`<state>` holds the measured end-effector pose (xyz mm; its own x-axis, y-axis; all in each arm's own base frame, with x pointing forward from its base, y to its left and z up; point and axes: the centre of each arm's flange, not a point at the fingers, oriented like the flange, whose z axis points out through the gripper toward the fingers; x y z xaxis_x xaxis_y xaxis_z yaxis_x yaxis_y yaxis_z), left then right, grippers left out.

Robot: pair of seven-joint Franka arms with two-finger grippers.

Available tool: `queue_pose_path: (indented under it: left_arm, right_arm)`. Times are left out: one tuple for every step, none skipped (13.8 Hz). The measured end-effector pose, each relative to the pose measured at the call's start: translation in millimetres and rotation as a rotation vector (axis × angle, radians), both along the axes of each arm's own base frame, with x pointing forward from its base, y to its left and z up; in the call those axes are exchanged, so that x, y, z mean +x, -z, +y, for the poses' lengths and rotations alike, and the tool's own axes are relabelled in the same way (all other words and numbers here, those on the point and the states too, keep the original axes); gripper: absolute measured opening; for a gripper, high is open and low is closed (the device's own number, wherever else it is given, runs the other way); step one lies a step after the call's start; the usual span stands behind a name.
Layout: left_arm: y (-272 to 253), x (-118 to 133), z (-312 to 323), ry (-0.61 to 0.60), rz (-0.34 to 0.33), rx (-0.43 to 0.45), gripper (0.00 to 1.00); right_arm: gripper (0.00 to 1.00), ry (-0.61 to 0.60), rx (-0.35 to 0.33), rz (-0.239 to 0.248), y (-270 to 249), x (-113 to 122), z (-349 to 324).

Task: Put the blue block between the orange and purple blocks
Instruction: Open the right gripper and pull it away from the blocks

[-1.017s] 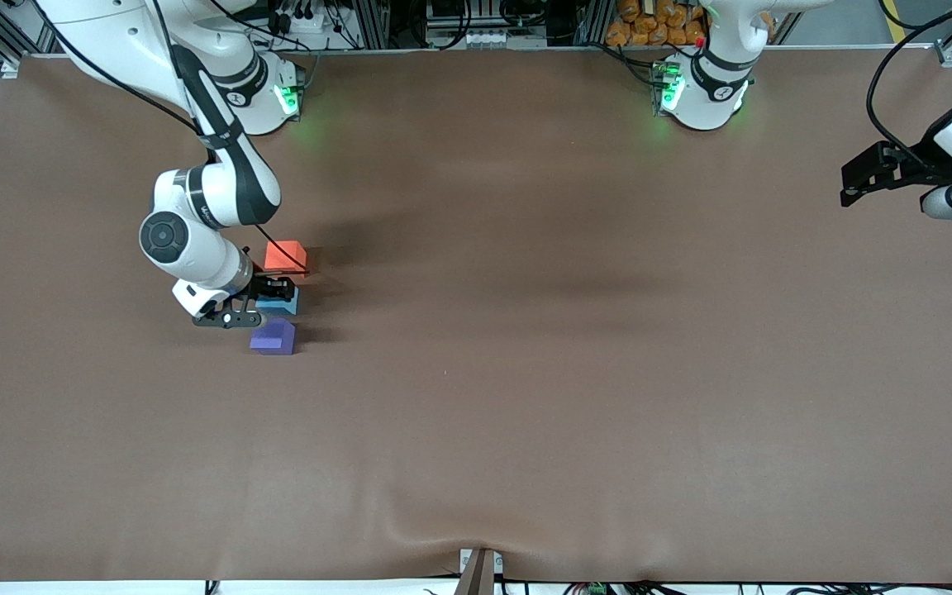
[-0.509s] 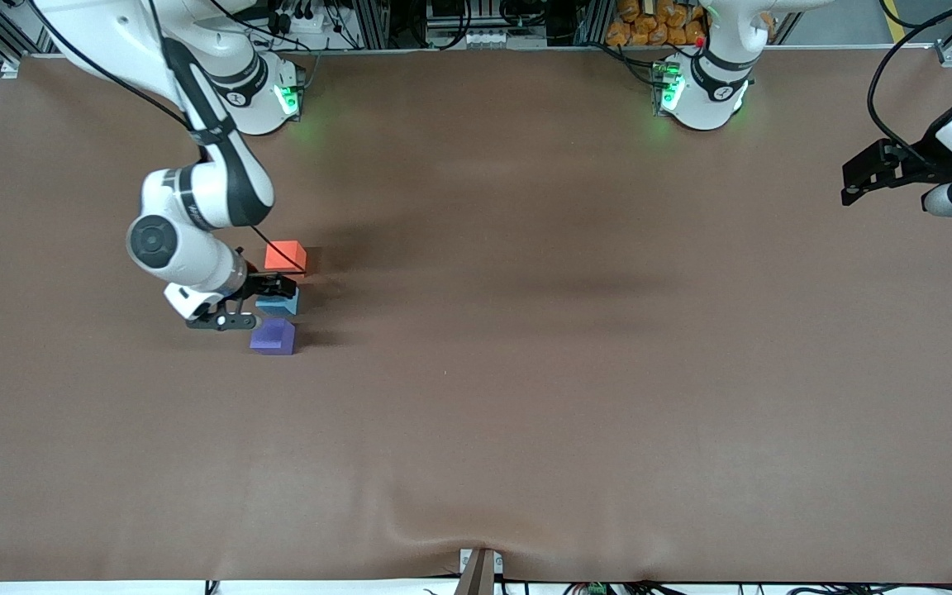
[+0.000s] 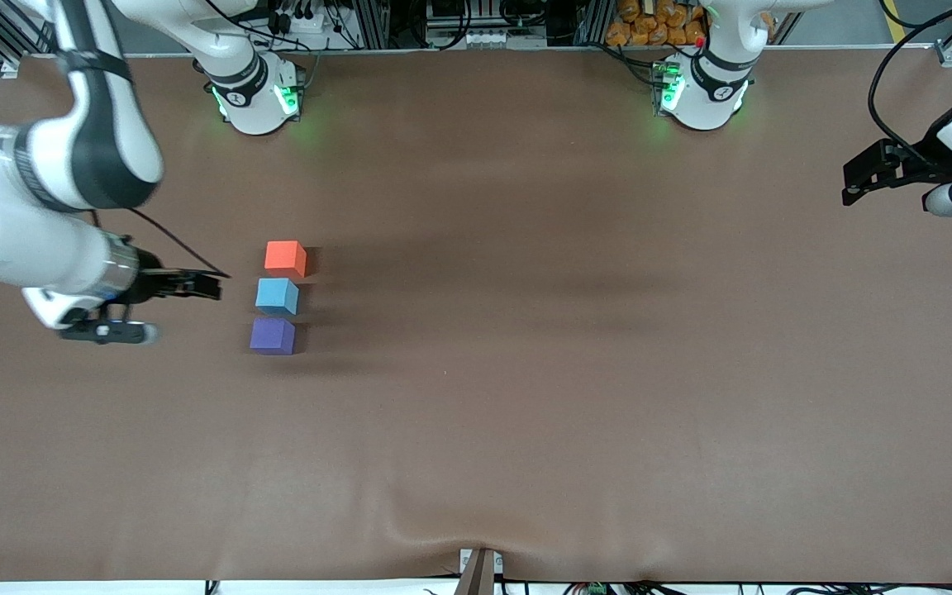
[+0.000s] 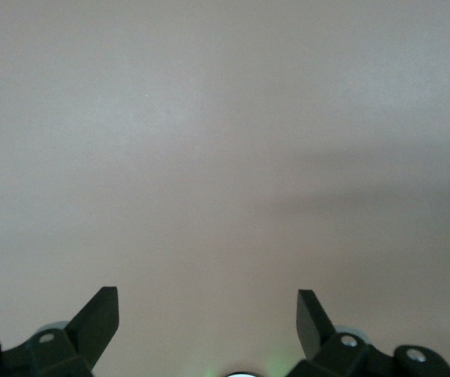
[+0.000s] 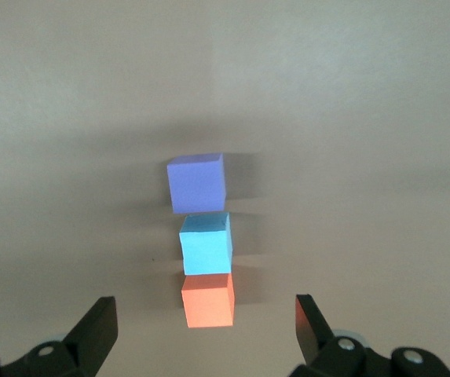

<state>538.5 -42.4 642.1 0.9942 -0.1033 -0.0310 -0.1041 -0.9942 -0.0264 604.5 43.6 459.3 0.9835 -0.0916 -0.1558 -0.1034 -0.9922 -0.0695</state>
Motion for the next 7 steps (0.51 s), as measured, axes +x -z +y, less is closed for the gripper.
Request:
queue_pose_path:
  left_arm:
    - [0, 0, 1, -0.002, 0.0, 0.0, 1.0]
    - [0, 0, 2, -0.004, 0.0, 0.0, 1.0]
    - [0, 0, 3, -0.005, 0.0, 0.0, 1.0]
    - [0, 0, 3, -0.006, 0.0, 0.0, 1.0]
    - [0, 0, 3, -0.006, 0.0, 0.0, 1.0]
    - [0, 0, 3, -0.006, 0.0, 0.0, 1.0]
    - [0, 0, 3, -0.006, 0.0, 0.0, 1.0]
  right_arm:
    - [1.0, 0.008, 0.003, -0.015, -19, 4, -15]
    - [1.0, -0.002, 0.008, -0.031, -38, 8, -30]
    - [1.0, -0.017, 0.013, -0.042, -56, 9, -43]
    - [1.0, -0.024, 0.017, -0.044, -74, 8, -56]
    - [1.0, -0.021, 0.019, -0.046, -90, 6, -68]
    - [1.0, -0.016, 0.019, -0.052, -104, 5, -78]
    - [1.0, -0.012, 0.019, -0.058, -116, 4, -84]
